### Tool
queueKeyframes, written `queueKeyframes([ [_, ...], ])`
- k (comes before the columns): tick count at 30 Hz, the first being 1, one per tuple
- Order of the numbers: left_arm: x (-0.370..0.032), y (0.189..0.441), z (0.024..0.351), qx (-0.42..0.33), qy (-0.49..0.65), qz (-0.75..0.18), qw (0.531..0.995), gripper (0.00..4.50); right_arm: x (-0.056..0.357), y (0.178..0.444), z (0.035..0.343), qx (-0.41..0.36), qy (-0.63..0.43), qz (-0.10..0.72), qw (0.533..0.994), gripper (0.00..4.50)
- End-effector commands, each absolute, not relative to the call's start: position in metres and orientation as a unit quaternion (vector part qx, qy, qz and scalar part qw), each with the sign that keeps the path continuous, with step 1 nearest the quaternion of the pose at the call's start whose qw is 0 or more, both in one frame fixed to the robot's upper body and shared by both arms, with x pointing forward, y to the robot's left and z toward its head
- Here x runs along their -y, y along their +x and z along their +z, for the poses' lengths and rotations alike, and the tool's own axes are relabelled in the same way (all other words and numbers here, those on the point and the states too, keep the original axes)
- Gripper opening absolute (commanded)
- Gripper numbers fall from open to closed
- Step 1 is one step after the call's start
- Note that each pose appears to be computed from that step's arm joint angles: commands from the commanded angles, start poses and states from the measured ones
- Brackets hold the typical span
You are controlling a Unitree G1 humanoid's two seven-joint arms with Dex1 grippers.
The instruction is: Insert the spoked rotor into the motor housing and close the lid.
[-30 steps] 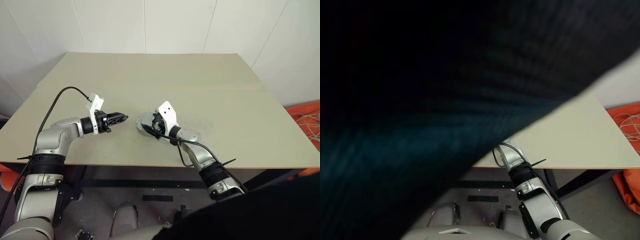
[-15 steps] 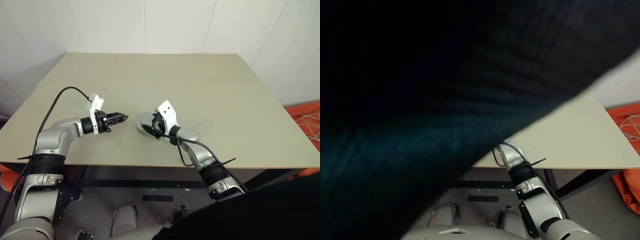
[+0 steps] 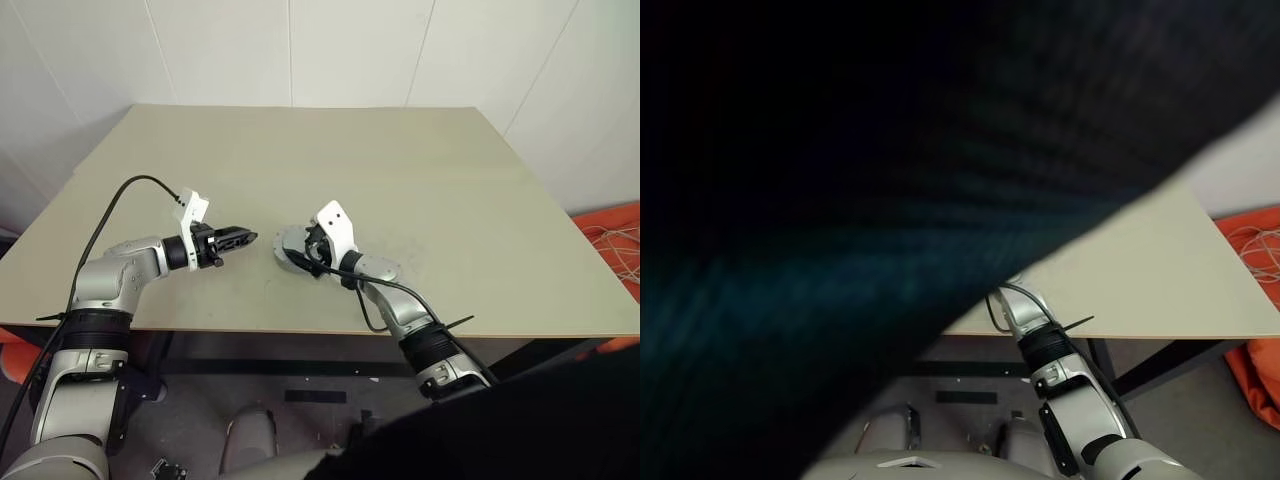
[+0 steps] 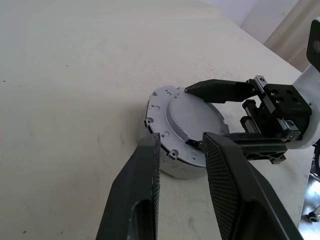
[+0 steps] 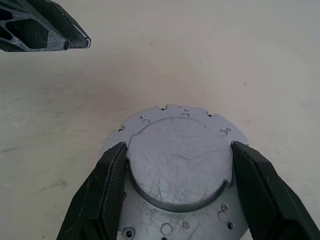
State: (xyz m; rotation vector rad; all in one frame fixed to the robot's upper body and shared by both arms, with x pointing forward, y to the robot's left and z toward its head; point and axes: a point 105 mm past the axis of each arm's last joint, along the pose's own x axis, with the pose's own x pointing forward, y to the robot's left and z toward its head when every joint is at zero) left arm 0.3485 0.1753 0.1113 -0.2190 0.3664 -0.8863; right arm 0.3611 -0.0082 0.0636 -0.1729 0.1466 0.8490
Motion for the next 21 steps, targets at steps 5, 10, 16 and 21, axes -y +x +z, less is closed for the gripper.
queueKeyframes([
  [5, -0.171, 0.349, 0.125, -0.152, -0.09, -0.436, 0.882, 1.46, 0.016, 0.364, 0.044, -0.099, -0.107, 0.392, 0.908, 3.18],
  [10, -0.171, 0.349, 0.125, -0.152, -0.089, -0.436, 0.883, 1.46, 0.016, 0.364, 0.045, -0.1, -0.102, 0.394, 0.908, 3.18],
  [16, -0.162, 0.353, 0.121, -0.151, -0.103, -0.431, 0.883, 1.46, 0.017, 0.363, 0.042, -0.105, -0.105, 0.394, 0.907, 3.18],
  [21, -0.133, 0.347, 0.101, -0.17, -0.142, -0.433, 0.874, 1.46, 0.017, 0.362, 0.042, -0.105, -0.106, 0.395, 0.906, 3.18],
])
